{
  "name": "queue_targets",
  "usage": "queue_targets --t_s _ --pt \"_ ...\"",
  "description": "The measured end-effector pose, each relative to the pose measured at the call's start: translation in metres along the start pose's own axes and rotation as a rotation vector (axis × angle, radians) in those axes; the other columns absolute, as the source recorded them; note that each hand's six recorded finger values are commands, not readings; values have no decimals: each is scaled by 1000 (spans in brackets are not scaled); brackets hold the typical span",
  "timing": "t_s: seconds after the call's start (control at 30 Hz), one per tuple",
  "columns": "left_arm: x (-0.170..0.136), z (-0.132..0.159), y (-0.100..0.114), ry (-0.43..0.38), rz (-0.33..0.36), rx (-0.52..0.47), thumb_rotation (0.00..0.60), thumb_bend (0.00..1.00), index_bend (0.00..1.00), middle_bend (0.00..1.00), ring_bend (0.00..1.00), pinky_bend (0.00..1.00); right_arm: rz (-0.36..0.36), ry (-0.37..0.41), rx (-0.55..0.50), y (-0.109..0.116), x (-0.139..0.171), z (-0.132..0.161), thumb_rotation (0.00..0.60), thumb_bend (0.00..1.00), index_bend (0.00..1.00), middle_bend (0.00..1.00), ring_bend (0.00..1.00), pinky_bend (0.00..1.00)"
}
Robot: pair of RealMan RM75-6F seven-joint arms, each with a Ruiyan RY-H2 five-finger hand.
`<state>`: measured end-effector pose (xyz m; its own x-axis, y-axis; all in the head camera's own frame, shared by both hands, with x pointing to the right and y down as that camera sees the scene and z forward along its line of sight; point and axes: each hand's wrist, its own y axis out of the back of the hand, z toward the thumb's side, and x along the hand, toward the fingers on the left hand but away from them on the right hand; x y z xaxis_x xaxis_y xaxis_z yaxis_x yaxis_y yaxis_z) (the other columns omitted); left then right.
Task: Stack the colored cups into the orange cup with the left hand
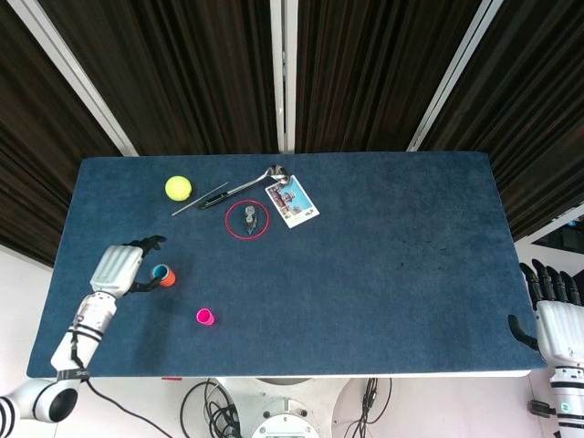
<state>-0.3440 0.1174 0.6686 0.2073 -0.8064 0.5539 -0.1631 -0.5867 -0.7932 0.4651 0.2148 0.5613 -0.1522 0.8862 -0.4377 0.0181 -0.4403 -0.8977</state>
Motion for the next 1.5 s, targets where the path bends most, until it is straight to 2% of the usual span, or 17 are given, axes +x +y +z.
queue_targets --t_s 0.23,0.43,0.83,1.07,1.5 --pt "-20 34 8 -120 11 39 600 234 252 293 325 460 -18 -3 -10 5 0 0 600 289 0 0 0 0" --pt "-43 58 -6 -195 -46 86 600 224 251 293 325 460 -19 -4 -14 6 2 -2 600 289 0 0 0 0" --pt "-48 83 -53 -269 -117 108 600 218 249 293 326 472 -6 8 -16 0 5 4 600 288 0 0 0 0" --pt "-47 93 -64 -307 -128 129 600 218 257 306 330 479 0 7 -15 -3 4 5 600 289 0 0 0 0" --pt "-48 100 -78 -329 -120 160 600 235 349 373 401 546 24 -9 -14 -6 7 -3 600 289 0 0 0 0"
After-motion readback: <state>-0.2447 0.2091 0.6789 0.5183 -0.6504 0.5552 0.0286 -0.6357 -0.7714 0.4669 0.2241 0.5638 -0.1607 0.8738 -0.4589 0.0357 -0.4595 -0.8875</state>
